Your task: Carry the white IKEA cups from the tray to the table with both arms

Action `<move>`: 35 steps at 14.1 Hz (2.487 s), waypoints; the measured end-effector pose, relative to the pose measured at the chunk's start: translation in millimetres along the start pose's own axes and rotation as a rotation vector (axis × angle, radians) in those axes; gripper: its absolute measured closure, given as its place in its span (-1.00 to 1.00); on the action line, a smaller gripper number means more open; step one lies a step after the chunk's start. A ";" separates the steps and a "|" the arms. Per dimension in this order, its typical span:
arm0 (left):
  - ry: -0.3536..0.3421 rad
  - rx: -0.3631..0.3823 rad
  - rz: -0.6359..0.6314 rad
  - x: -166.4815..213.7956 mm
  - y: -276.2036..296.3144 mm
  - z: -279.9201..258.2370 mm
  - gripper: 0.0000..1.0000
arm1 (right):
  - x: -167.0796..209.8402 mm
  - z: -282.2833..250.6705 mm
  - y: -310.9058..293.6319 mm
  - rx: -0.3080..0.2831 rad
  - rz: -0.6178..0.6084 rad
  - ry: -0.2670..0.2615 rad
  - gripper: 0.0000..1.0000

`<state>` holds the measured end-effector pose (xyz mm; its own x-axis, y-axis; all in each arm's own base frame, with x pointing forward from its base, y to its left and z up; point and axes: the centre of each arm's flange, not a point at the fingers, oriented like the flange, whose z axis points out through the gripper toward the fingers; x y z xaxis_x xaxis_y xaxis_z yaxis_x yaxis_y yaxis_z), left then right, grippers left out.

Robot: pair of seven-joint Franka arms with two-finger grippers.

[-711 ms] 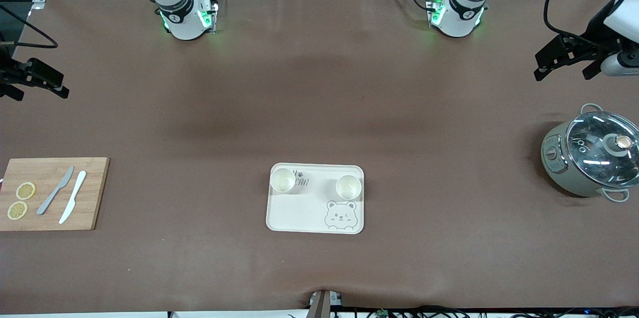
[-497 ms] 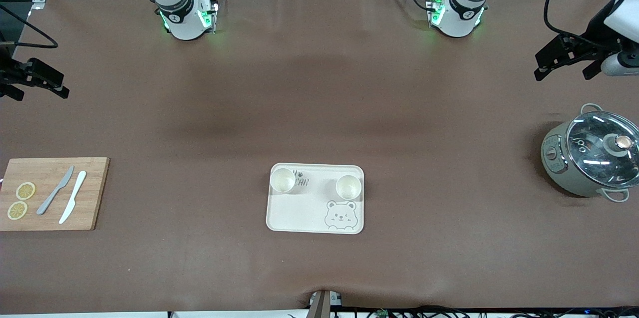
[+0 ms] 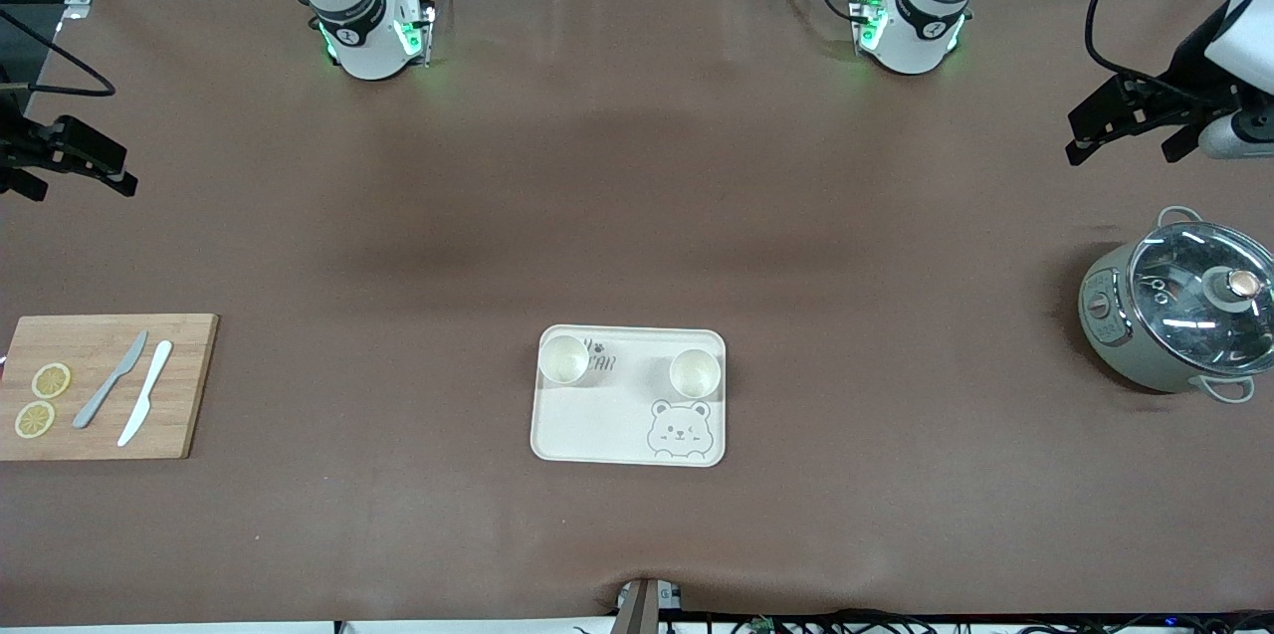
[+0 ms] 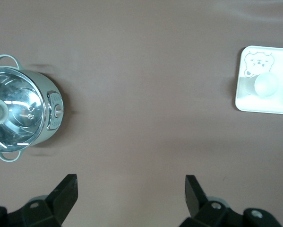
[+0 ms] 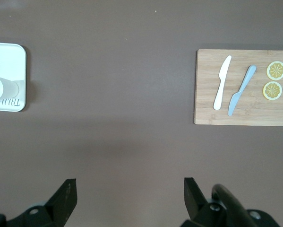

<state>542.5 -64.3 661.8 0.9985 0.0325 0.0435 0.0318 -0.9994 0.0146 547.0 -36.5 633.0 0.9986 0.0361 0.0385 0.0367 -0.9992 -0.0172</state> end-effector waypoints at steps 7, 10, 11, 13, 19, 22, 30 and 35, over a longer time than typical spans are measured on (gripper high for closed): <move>-0.007 -0.028 0.009 63.2 9.2 88.4 -1.00 | 0.1 0.1 -0.6 0.000 -0.001 0.000 -1.00; -0.035 -0.026 0.011 71.6 30.5 116.4 -1.00 | 0.2 0.3 -0.2 0.000 0.000 -0.001 -1.00; -0.028 -0.029 0.012 75.3 32.7 121.8 -1.00 | 0.6 1.2 -0.1 0.000 0.000 -0.003 -1.00; -0.015 -0.036 0.019 83.4 38.1 135.1 -1.00 | 2.4 4.8 0.3 0.001 0.000 -0.009 -1.00; -0.008 -0.060 0.092 91.5 113.6 190.1 -1.00 | 14.7 26.3 2.3 0.004 0.001 -0.037 -1.00; 0.030 -0.082 0.118 100.1 137.2 218.7 -1.00 | 23.3 46.2 2.5 0.008 -0.001 -0.070 -1.00; 0.016 -0.131 0.050 70.6 267.8 330.2 -1.00 | 34.6 74.2 -2.3 0.029 -0.007 -0.113 -1.00; 0.022 -0.163 0.007 54.3 308.8 403.1 -1.00 | 57.5 120.0 -9.8 0.112 0.035 -0.133 -1.00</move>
<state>624.3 -376.4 266.0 0.9974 0.0278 0.0661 0.0158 -0.9843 0.1759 608.6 -22.4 515.5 0.9953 0.0109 -0.0966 -0.0015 -0.9918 -0.1274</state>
